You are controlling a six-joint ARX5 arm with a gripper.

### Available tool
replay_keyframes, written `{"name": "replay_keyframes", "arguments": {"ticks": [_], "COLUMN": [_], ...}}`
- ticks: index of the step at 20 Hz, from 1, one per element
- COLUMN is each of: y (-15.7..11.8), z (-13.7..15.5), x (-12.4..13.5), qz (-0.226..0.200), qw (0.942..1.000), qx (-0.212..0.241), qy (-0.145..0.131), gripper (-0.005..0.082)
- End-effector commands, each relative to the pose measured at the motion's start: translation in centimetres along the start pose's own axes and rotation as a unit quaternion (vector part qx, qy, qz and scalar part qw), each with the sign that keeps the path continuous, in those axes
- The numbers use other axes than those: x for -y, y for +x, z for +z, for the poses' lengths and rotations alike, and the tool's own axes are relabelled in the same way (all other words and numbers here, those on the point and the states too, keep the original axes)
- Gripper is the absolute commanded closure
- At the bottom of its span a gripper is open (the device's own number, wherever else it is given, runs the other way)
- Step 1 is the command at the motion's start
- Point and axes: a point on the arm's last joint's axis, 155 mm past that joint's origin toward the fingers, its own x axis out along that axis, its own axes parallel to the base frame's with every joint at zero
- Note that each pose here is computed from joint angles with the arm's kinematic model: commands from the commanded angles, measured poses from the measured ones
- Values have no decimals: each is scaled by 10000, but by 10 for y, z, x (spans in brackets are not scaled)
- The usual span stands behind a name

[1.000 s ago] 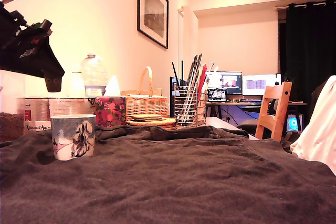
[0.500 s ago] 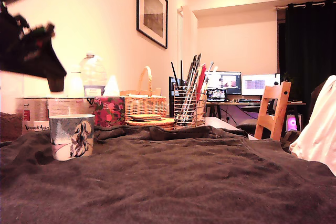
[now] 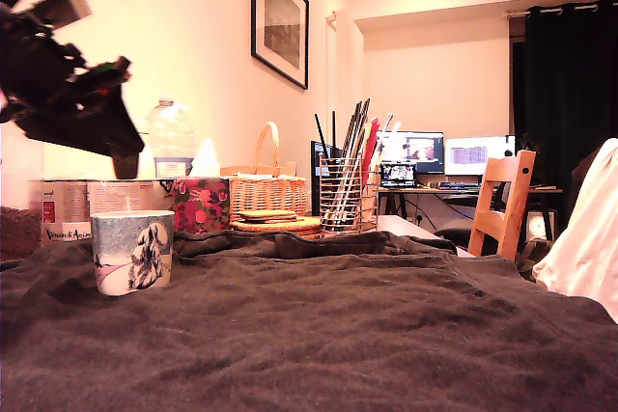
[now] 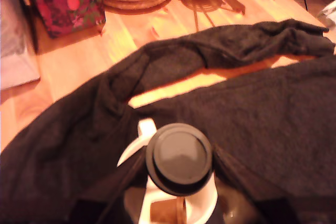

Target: Pick up the coffee capsules on the table and drop them inside the coffee cup

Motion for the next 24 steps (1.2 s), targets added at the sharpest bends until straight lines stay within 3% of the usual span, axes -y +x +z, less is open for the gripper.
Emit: {"name": "replay_keyframes", "arguments": {"ticks": [1,8,18,20,24], "y": [15,37,37,37,37], "z": [-17,-30,-35,-38,-38], "x": [-2,-6,-5,-5,-5], "qz": [-35,-76,-90,-94,-94], "qw": [9995,9972,9964,9960,9960], "qx": [-297,-703,-800,-844,-853], "qy": [-103,-224,-249,-264,-267], "gripper": [520,520,514,465,279]}}
